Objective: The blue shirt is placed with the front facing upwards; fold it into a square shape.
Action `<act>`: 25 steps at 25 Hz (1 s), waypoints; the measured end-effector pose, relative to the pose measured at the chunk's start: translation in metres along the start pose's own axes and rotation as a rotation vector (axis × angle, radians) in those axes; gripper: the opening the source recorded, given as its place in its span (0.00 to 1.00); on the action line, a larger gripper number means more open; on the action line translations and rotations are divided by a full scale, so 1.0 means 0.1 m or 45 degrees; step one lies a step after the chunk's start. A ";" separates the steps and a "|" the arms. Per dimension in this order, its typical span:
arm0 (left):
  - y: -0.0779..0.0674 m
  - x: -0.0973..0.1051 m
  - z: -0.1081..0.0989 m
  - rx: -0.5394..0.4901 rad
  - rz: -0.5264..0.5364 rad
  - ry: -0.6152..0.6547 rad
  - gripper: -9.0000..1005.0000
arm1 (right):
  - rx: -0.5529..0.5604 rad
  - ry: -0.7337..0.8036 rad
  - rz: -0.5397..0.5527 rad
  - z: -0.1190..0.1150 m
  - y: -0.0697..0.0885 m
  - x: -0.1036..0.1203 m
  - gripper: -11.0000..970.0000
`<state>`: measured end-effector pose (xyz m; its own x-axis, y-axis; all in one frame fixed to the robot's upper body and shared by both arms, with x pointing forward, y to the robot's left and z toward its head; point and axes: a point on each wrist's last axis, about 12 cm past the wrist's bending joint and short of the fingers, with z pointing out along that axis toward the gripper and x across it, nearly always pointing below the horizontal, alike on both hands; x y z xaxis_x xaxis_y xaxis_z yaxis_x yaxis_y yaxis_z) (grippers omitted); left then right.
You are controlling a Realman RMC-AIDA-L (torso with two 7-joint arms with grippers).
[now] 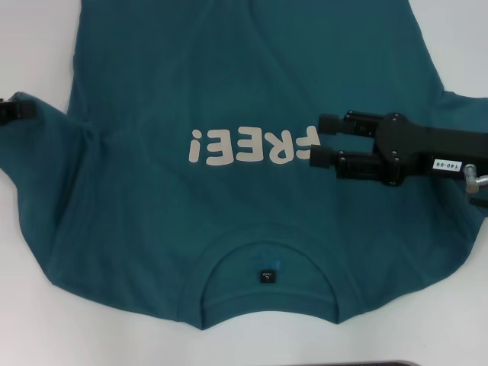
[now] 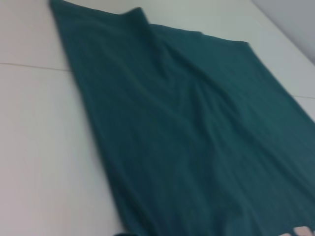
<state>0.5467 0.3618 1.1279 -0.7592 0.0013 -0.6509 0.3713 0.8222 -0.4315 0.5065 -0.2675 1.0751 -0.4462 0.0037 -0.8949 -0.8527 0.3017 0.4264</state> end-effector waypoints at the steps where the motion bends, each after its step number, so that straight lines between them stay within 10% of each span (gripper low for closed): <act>1: -0.02 -0.01 0.01 0.009 0.002 0.000 0.01 | -0.001 0.001 0.000 0.00 0.00 0.00 0.80; 25: -0.27 -0.10 0.16 0.157 0.021 -0.028 0.01 | -0.001 0.004 -0.001 0.00 0.00 0.00 0.80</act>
<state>0.5531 0.3305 1.1356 -0.7410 0.0005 -0.6715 0.4477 0.7457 -0.4934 0.5067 -0.2671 1.0749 -0.4465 0.0007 -0.8948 -0.8531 0.3013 0.4259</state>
